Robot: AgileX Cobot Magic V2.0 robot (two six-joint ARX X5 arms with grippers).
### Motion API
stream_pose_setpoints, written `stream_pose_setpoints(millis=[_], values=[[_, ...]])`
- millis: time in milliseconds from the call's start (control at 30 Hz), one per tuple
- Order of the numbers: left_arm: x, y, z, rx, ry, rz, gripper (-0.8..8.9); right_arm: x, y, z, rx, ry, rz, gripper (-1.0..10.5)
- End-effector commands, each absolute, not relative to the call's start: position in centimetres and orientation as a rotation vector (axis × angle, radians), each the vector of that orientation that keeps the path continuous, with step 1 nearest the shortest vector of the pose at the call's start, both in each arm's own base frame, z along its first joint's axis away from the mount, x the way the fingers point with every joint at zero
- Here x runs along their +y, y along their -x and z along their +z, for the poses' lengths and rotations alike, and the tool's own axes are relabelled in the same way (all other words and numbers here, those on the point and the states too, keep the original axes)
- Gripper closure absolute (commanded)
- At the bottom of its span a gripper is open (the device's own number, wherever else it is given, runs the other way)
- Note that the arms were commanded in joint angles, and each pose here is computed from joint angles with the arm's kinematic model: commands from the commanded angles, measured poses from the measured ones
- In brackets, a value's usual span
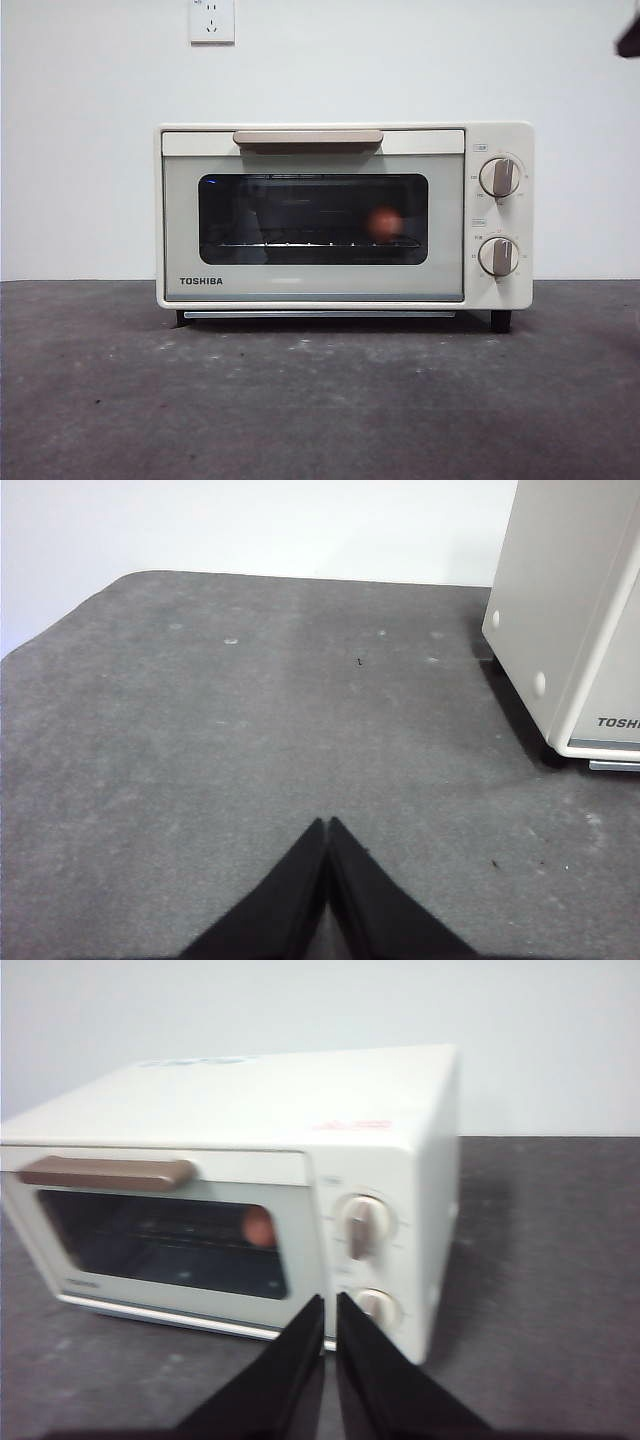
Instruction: Eggoven
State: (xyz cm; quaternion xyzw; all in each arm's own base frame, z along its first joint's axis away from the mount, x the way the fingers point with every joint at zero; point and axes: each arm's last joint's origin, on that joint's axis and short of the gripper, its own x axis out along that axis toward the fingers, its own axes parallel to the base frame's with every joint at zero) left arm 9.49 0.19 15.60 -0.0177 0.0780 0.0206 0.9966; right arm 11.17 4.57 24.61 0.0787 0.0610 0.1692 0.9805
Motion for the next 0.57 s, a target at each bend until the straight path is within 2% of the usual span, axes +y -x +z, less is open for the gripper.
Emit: stream_pose_setpoints(millis=[33, 333, 567], values=[[0.2, -9.6, 14.7, 0.186, 0.038, 0.044, 8.08, 3.2, -11.2, 23.4, 0.082, -0.110, 0.283, 9.4], [0.2, -9.6, 14.7, 0.186, 0.038, 0.044, 8.08, 0.9, -10.3, 19.0, -0.058, -0.047, 0.144, 9.4], [0.2, -9.6, 14.7, 0.186, 0.038, 0.044, 8.08, 0.5, -9.8, 16.8, -0.011, -0.042, 0.104, 9.4]])
